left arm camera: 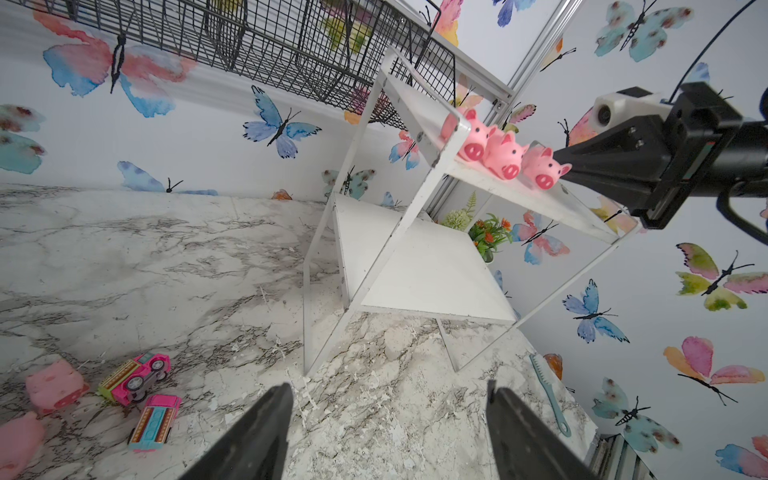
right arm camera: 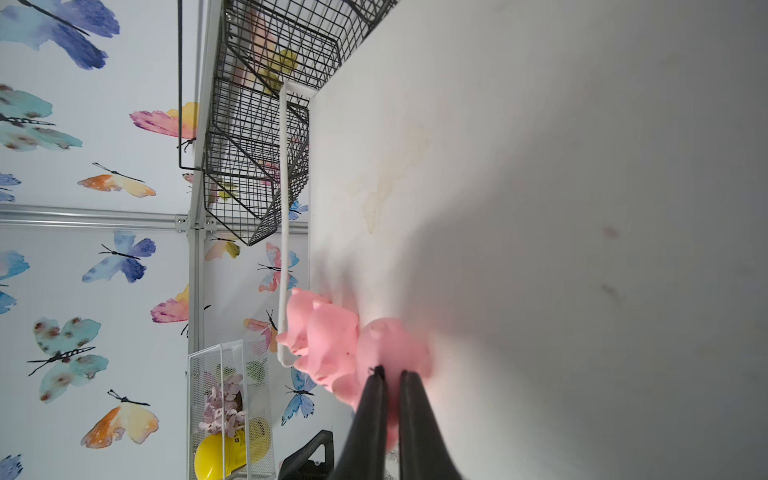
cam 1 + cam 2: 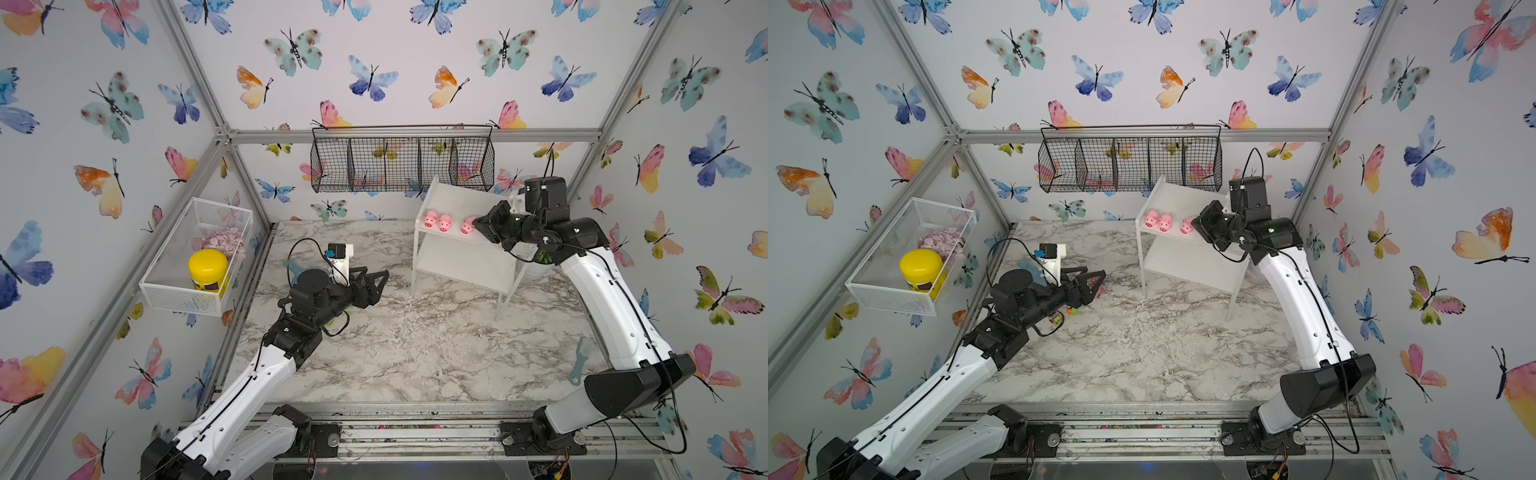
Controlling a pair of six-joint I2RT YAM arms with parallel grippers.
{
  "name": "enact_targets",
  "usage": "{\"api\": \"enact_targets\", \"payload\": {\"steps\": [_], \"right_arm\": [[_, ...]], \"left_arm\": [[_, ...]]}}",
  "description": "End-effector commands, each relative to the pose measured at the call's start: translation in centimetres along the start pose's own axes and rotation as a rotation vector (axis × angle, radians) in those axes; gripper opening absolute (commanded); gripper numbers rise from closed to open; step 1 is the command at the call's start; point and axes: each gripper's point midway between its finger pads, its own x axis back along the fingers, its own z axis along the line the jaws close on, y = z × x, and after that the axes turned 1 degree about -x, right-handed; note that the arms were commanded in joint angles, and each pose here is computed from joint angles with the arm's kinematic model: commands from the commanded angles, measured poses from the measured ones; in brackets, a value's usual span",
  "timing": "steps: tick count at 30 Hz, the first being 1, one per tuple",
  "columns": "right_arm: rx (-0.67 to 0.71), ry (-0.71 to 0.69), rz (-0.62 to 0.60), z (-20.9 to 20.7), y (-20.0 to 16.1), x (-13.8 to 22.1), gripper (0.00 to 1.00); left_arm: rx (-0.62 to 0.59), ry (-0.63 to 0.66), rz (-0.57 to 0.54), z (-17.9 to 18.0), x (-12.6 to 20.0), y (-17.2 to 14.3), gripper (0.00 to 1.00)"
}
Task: Organize plastic toys on shelves
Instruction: Adjust the plastic toy on the shelf.
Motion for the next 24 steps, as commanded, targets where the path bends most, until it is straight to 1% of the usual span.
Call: {"api": "enact_targets", "payload": {"steps": [1,6,13,24], "right_arm": [[0.06,0.019,0.053,0.7,-0.8,0.1,0.09],[0.084,0.038,0.106,1.0,-1.3,-0.8,0.1],[0.107,0.033,0.149,1.0,-1.4,-1.9,0.11],[0.139,0.028,0.149,1.1,-1.4,-1.5,0.13]], "left_arm": [[-0.024,-0.003,-0.039,-0.5,0.5,1.6,0.79],[-0.026,-0.003,-0.039,-0.5,0.4,1.7,0.79],[-0.025,0.003,-0.037,-0.4,0.6,1.7,0.79],[-0.027,0.006,-0.038,-0.3,0.5,1.7,0.79]]}}
